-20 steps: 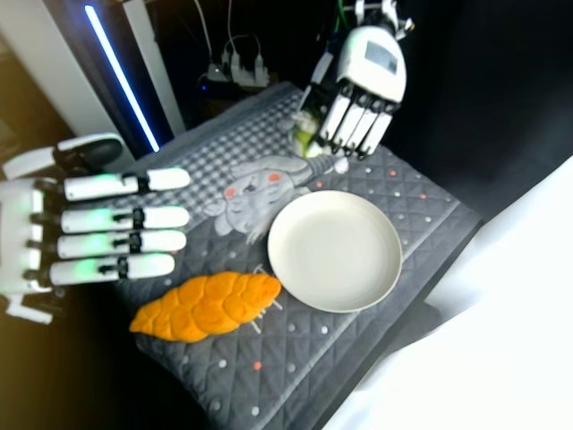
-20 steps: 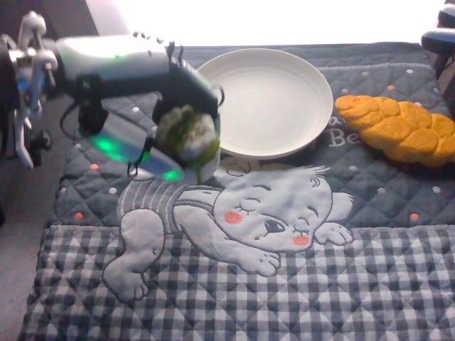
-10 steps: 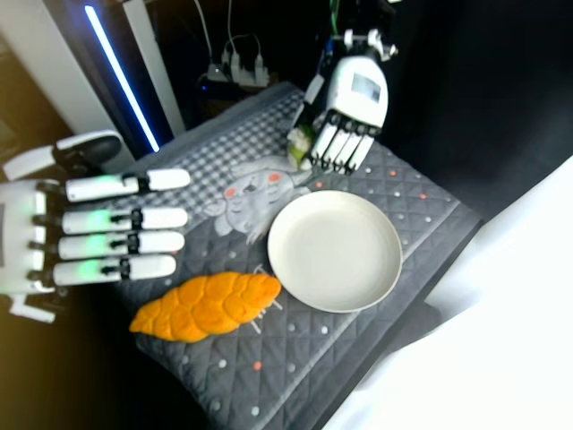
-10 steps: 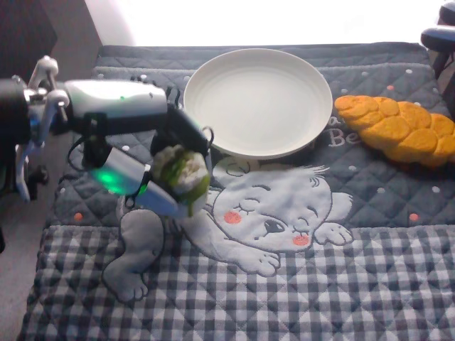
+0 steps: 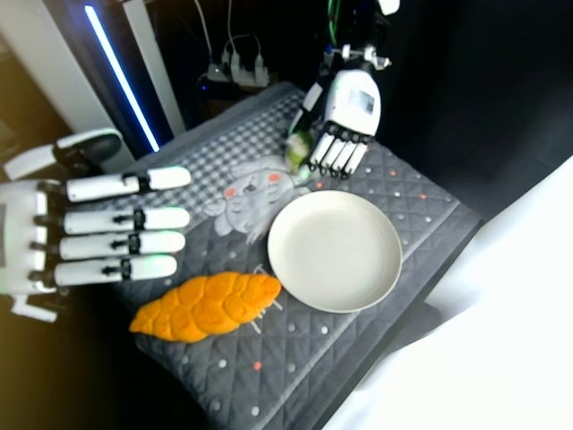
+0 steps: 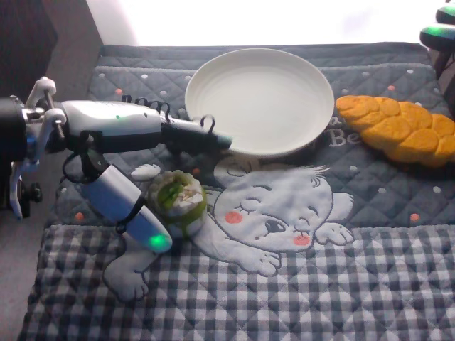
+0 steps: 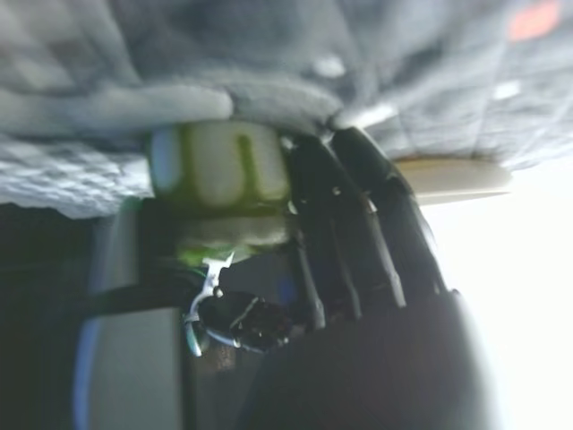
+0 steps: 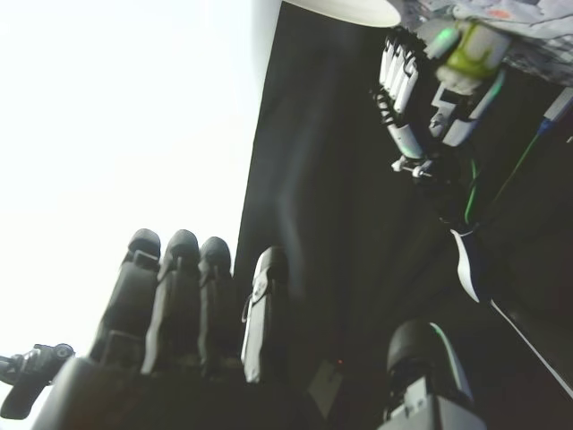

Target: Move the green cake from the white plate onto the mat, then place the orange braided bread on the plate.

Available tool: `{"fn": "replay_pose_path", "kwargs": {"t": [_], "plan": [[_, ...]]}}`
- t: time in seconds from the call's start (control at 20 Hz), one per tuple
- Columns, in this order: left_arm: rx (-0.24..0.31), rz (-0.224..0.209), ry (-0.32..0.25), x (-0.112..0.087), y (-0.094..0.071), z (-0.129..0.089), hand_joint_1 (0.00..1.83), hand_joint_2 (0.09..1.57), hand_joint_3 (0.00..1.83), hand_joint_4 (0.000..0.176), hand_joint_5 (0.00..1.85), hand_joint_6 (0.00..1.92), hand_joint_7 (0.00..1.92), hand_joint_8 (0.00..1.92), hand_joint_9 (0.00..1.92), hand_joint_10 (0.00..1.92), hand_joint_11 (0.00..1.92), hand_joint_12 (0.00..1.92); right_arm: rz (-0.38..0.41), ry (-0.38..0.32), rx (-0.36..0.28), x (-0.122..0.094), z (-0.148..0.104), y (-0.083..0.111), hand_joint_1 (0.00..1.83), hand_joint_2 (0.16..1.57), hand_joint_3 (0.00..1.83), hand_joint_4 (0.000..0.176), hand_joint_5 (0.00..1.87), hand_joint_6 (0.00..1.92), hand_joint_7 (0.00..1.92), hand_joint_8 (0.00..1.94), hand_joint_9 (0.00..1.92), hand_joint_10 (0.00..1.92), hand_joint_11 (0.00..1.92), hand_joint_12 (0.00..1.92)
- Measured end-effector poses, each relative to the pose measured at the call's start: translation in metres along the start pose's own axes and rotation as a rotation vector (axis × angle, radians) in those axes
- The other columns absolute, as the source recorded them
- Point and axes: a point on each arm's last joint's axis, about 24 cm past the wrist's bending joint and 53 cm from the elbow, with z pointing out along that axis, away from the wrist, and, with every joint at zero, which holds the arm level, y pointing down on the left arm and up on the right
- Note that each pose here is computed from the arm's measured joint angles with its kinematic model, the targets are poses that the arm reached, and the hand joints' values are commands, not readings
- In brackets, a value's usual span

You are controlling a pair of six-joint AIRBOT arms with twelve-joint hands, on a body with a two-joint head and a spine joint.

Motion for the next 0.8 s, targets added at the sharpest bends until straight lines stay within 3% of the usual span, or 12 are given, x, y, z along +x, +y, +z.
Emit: {"fn": "replay_pose_path", "kwargs": {"t": [0.05, 0.1, 0.2, 0.25, 0.3, 0.35, 0.45, 0.5, 0.6, 0.65, 0.7, 0.8], "plan": [[0.001, -0.001, 0.000, 0.000, 0.000, 0.000, 0.71, 0.67, 0.00, 0.165, 0.00, 0.00, 0.01, 0.00, 0.04, 0.02, 0.00, 0.49, 0.000, -0.002, 0.001, 0.000, 0.000, 0.000, 0.33, 1.00, 0.00, 0.164, 0.34, 0.01, 0.12, 0.00, 0.06, 0.00, 0.00, 0.00], [0.006, -0.005, -0.002, -0.001, -0.001, 0.000, 0.73, 0.65, 0.00, 0.174, 0.00, 0.00, 0.00, 0.00, 0.01, 0.01, 0.00, 0.37, 0.000, -0.002, 0.001, -0.001, 0.000, 0.000, 0.33, 1.00, 0.00, 0.159, 0.34, 0.01, 0.11, 0.00, 0.06, 0.00, 0.00, 0.00], [0.019, -0.019, -0.010, -0.002, -0.004, 0.000, 0.73, 0.66, 0.00, 0.164, 0.00, 0.00, 0.00, 0.00, 0.00, 0.00, 0.00, 0.24, 0.000, -0.002, 0.001, 0.000, 0.000, 0.000, 0.27, 0.99, 0.00, 0.151, 0.33, 0.00, 0.08, 0.00, 0.04, 0.00, 0.00, 0.00], [0.026, -0.028, -0.017, -0.004, -0.006, 0.000, 0.66, 0.68, 0.01, 0.174, 0.00, 0.00, 0.00, 0.00, 0.00, 0.00, 0.00, 0.13, 0.000, -0.002, 0.001, 0.000, 0.000, 0.000, 0.39, 0.99, 0.00, 0.132, 0.32, 0.00, 0.04, 0.00, 0.01, 0.00, 0.00, 0.00], [0.036, -0.036, -0.024, -0.006, -0.008, -0.001, 0.62, 0.67, 0.00, 0.176, 0.00, 0.00, 0.00, 0.00, 0.01, 0.00, 0.00, 0.11, -0.002, -0.001, 0.001, -0.001, 0.000, -0.001, 0.46, 1.01, 0.00, 0.120, 0.32, 0.00, 0.05, 0.01, 0.00, 0.00, 0.00, 0.00], [0.042, -0.045, -0.030, -0.008, -0.010, -0.002, 0.78, 0.68, 0.00, 0.176, 0.03, 0.00, 0.08, 0.01, 0.10, 0.01, 0.00, 0.30, -0.004, -0.001, 0.005, -0.001, 0.000, -0.001, 0.50, 1.03, 0.01, 0.116, 0.34, 0.01, 0.06, 0.01, 0.00, 0.00, 0.00, 0.00], [0.064, -0.064, -0.047, -0.013, -0.015, -0.007, 0.84, 0.75, 0.00, 0.134, 0.11, 0.01, 0.19, 0.01, 0.18, 0.01, 0.02, 0.45, -0.015, 0.003, 0.024, -0.004, 0.000, -0.006, 0.50, 1.08, 0.03, 0.122, 0.34, 0.01, 0.07, 0.01, 0.00, 0.00, 0.00, 0.00], [0.066, -0.065, -0.052, -0.015, -0.016, -0.009, 0.81, 0.75, 0.00, 0.130, 0.15, 0.01, 0.24, 0.02, 0.21, 0.02, 0.06, 0.47, -0.019, 0.005, 0.035, -0.005, 0.000, -0.009, 0.49, 1.10, 0.03, 0.127, 0.33, 0.00, 0.06, 0.01, 0.00, 0.00, 0.00, 0.00], [0.070, -0.064, -0.059, -0.018, -0.018, -0.015, 0.72, 0.68, 0.00, 0.147, 0.31, 0.00, 0.39, 0.00, 0.34, 0.00, 0.16, 0.36, -0.025, 0.006, 0.042, -0.007, 0.000, -0.010, 0.54, 1.12, 0.03, 0.137, 0.32, 0.00, 0.02, 0.00, 0.04, 0.01, 0.00, 0.00], [0.077, -0.069, -0.064, -0.020, -0.020, -0.018, 0.72, 0.68, 0.00, 0.147, 0.31, 0.00, 0.39, 0.00, 0.34, 0.00, 0.16, 0.36, -0.026, 0.005, 0.042, -0.008, 0.000, -0.009, 0.54, 1.12, 0.03, 0.137, 0.32, 0.00, 0.02, 0.00, 0.04, 0.01, 0.00, 0.00], [0.093, -0.075, -0.076, -0.022, -0.026, -0.023, 0.86, 0.77, 0.00, 0.027, 0.28, 0.00, 0.33, 0.00, 0.28, 0.00, 0.02, 0.48, -0.029, 0.007, 0.042, -0.008, -0.001, -0.009, 0.52, 1.13, 0.03, 0.132, 0.31, 0.00, 0.03, 0.01, 0.07, 0.02, 0.00, 0.00], [0.131, -0.053, -0.115, -0.031, -0.040, -0.034, 0.88, 0.68, 0.00, 0.017, 0.33, 0.00, 0.37, 0.00, 0.37, 0.02, 0.13, 0.80, -0.038, 0.006, 0.042, -0.012, -0.001, -0.008, 0.48, 1.12, 0.02, 0.141, 0.30, 0.00, 0.04, 0.01, 0.08, 0.02, 0.00, 0.00]]}}
